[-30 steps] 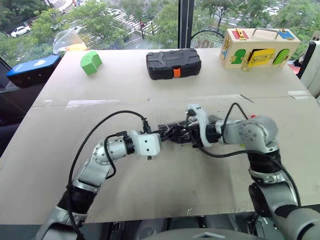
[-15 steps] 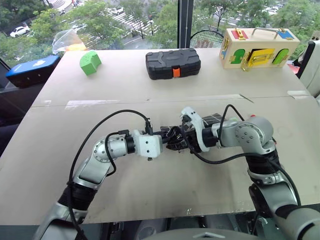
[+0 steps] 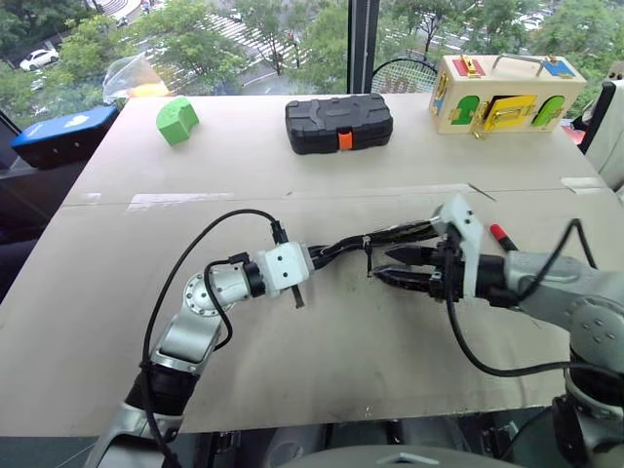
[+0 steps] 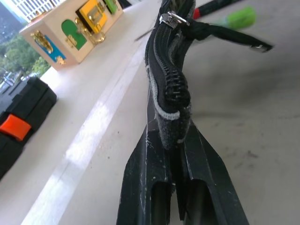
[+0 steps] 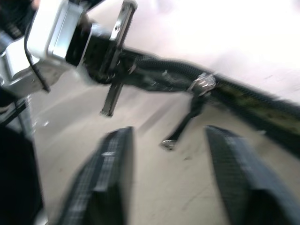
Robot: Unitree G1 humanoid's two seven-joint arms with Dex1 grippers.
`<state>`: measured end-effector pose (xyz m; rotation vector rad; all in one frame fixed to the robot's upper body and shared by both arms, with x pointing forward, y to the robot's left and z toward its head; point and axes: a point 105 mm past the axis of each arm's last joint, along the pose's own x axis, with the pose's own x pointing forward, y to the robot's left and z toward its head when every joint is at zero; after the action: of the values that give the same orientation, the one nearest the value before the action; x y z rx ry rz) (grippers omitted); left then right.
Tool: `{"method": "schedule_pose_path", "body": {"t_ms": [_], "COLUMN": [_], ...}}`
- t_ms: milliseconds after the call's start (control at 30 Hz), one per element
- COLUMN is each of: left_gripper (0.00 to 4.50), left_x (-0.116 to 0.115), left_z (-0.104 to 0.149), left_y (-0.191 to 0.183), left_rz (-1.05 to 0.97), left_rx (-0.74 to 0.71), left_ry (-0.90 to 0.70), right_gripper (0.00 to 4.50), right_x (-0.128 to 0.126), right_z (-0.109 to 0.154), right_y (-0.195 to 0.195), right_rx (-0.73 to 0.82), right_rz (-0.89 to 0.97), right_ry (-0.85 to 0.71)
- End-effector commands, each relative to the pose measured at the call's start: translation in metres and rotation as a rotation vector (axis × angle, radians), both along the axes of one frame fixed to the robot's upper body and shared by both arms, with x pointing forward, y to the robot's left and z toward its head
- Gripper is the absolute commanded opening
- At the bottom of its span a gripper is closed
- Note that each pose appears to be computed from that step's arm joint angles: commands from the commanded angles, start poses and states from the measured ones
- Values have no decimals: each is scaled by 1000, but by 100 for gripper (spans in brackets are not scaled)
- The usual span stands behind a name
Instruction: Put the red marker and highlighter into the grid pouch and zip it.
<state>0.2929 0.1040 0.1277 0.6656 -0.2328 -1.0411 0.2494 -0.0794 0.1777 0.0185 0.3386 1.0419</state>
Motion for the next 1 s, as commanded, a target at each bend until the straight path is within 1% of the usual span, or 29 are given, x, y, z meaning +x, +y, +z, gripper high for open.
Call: {"method": "schedule_pose_path", "body": {"t_ms": [33, 67, 133, 233, 467, 633, 667, 767, 867, 1000], "left_gripper": [0, 0, 0, 0, 0, 0, 0, 0, 0, 0], "left_x": [0, 0, 0, -1, 0, -2, -3, 0, 0, -1], "left_z": [11, 11, 11, 11, 15, 16, 16, 18, 18, 19], "left_y": [2, 2, 2, 0, -3, -6, -6, -5, -4, -5], "left_rz": [-11, -12, -20, -35, -52, -67, -66, -37, -29, -32], "left_rx": [-15, -16, -17, -18, -28, -40, -43, -66, -74, -71], "left_ry": [-45, -44, -43, -46, -54, -41, -37, -16, -4, -7], "right_gripper": [33, 5, 5, 5, 5, 5, 5, 5, 5, 5], "right_x": [9, 13, 25, 32, 36, 42, 42, 34, 23, 21], "right_z": [17, 17, 11, 0, -15, -16, -16, -6, -4, -6], "right_y": [-10, -12, -19, -23, -25, -18, -17, -17, -21, -28], "right_rx": [49, 50, 34, -9, -129, -196, -203, -129, -132, -141], "right_rz": [-147, -185, -274, -321, -312, -284, -273, -231, -196, -219], "right_ry": [-87, -89, -74, -34, -8, -52, -52, -25, -20, -8]}}
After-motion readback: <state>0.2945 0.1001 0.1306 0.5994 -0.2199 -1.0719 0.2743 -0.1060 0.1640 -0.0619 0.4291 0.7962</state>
